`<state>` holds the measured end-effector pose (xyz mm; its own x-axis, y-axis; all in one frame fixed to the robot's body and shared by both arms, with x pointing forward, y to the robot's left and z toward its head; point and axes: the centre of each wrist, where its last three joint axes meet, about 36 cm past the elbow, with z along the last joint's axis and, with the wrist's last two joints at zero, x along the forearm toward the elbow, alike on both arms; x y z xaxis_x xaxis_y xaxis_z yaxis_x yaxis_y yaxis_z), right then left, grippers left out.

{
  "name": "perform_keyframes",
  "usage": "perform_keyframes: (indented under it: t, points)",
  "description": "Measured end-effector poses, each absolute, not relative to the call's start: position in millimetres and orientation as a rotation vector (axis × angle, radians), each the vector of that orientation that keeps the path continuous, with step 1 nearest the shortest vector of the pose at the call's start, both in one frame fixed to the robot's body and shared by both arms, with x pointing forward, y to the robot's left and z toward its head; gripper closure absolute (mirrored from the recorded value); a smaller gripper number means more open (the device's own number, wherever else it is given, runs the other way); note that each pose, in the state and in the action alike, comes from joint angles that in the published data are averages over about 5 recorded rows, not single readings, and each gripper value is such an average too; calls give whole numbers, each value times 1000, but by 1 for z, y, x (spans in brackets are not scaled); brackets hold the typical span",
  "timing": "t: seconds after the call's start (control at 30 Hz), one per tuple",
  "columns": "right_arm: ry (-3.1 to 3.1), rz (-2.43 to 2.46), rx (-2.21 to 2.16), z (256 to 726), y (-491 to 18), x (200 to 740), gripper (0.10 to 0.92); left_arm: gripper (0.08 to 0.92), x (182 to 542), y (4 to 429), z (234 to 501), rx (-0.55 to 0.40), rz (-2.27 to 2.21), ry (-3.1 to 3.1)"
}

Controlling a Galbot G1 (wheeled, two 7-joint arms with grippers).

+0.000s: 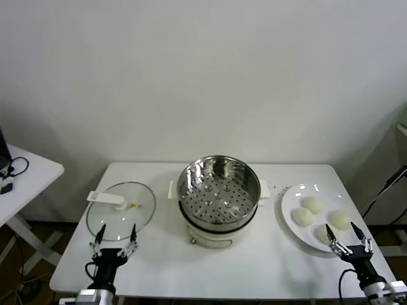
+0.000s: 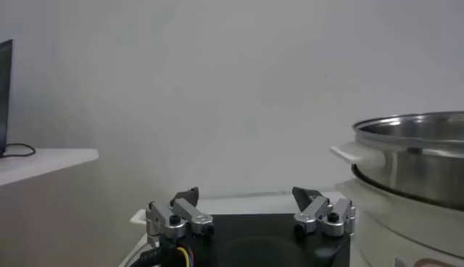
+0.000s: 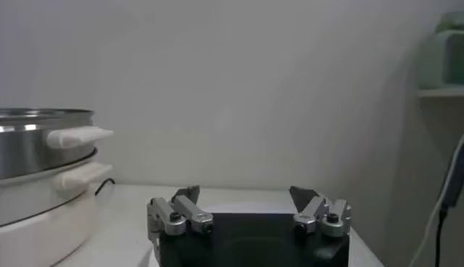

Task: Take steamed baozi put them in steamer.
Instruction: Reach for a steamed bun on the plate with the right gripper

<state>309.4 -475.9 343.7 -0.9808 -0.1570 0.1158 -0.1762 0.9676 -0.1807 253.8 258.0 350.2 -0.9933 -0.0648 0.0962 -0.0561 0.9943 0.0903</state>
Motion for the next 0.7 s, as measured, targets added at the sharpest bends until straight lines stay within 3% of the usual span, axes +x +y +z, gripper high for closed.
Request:
perform_keyframes:
  t: [0.7]
  points:
    - [-2107, 1144, 1144, 505, -566, 531, 200, 177, 255, 262, 347, 114, -114, -3028]
